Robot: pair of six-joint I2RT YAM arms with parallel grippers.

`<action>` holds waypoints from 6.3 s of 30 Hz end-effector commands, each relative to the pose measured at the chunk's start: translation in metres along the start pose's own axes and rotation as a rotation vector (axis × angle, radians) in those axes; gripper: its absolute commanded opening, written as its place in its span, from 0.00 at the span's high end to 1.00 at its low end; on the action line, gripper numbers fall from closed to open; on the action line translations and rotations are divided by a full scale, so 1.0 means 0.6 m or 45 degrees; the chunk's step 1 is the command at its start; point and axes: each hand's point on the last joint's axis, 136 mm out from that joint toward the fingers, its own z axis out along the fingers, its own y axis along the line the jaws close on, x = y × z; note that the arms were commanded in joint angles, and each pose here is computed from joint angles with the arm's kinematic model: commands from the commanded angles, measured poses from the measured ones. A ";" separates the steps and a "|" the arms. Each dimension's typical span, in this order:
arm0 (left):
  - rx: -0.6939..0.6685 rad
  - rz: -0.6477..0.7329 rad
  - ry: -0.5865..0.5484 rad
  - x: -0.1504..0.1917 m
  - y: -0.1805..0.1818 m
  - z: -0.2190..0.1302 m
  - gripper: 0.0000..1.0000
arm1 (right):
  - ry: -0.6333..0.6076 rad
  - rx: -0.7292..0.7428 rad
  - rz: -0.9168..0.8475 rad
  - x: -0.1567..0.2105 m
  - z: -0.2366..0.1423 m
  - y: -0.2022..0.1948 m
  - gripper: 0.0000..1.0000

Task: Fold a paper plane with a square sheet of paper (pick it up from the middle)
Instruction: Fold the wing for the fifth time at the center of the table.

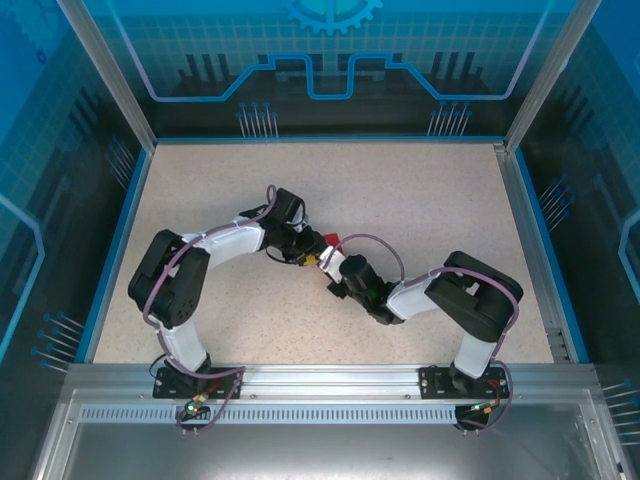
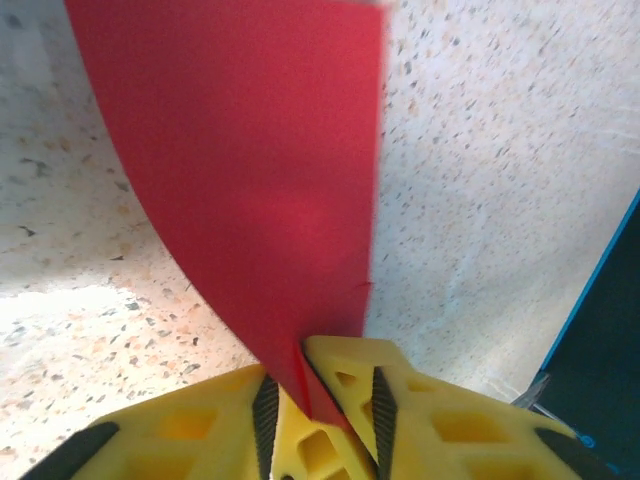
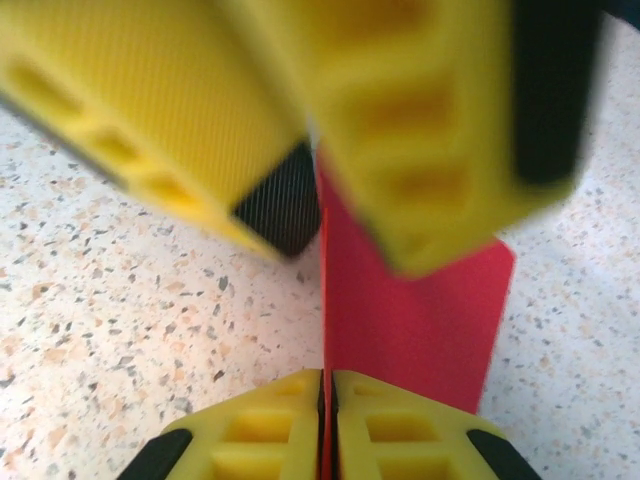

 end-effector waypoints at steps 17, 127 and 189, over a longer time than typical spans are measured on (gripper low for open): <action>0.032 -0.025 -0.169 -0.043 0.021 -0.074 0.52 | -0.052 -0.388 0.664 0.005 -0.015 -0.031 0.94; 0.106 0.134 0.143 0.023 0.021 0.124 0.84 | 0.560 -0.503 1.805 0.154 -0.010 -0.018 0.96; 0.018 0.154 0.169 0.017 0.014 0.117 0.85 | 0.709 -0.634 1.525 0.082 -0.092 -0.026 0.80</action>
